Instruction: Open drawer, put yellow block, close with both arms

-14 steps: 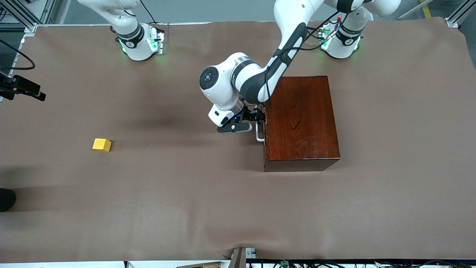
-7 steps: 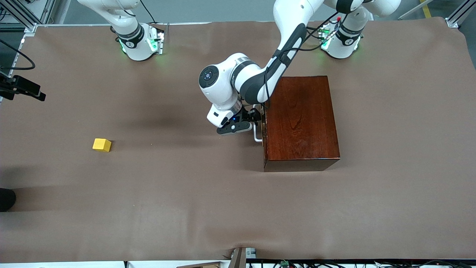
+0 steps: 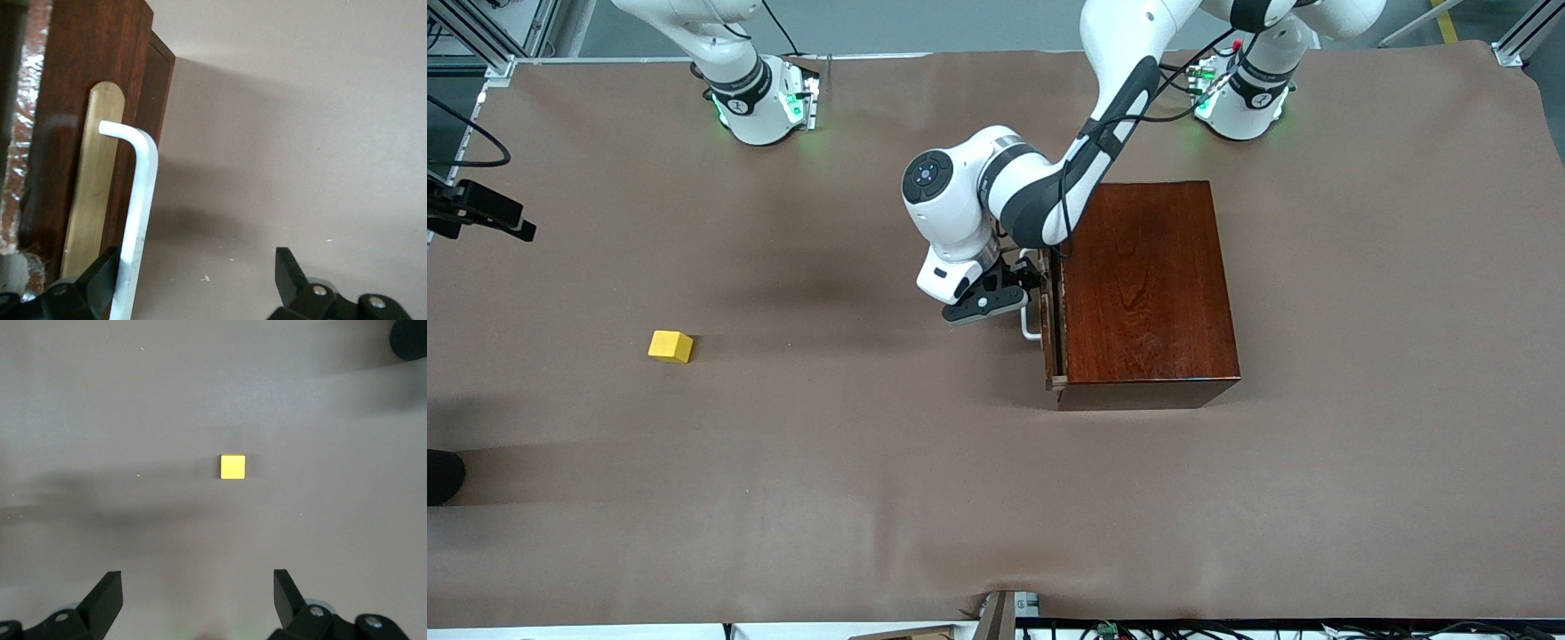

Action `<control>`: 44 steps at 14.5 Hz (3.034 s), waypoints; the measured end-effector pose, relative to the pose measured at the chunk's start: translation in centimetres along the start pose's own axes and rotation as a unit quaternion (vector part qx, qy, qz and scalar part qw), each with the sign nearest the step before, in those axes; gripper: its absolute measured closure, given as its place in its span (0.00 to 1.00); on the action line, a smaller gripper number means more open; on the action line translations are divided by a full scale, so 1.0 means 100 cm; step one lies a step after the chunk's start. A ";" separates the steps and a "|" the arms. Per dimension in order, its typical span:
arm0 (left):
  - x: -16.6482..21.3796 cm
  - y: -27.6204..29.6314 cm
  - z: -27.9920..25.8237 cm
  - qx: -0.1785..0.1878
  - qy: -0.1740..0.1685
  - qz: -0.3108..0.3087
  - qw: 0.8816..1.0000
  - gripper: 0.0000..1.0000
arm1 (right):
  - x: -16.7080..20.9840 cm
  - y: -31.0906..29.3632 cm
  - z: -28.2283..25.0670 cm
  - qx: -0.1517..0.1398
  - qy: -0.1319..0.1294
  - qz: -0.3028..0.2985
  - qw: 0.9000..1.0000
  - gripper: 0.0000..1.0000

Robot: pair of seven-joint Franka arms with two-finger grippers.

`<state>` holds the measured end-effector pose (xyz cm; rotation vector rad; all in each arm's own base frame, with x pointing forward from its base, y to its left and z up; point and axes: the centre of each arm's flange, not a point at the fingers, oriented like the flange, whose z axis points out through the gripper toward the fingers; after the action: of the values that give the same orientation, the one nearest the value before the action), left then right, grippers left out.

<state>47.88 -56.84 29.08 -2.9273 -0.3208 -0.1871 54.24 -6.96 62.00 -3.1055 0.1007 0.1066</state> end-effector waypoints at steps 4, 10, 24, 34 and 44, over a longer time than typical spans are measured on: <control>-0.008 0.015 -0.010 -0.049 0.008 -0.020 0.999 0.00 | 0.000 0.001 0.000 0.000 0.000 0.000 1.000 0.00; -0.020 0.030 -0.016 -0.089 0.013 -0.027 0.996 0.00 | 0.000 0.003 0.000 0.000 -0.001 0.003 1.000 0.00; -0.033 0.038 -0.022 -0.094 0.013 -0.040 0.995 0.00 | 0.028 0.001 0.043 0.004 -0.030 0.000 1.000 0.00; 0.029 -0.054 -0.171 -0.061 0.017 -0.046 0.997 0.00 | 0.070 -0.001 0.108 0.021 -0.045 0.002 0.999 0.00; 0.151 -0.276 -0.265 -0.011 -0.040 0.018 0.999 0.00 | 0.103 0.016 0.193 0.001 -0.048 0.009 0.999 0.00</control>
<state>53.48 -32.69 61.85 -2.9647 -0.2803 -0.0692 63.05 -8.49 41.98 -3.0907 0.1267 0.2547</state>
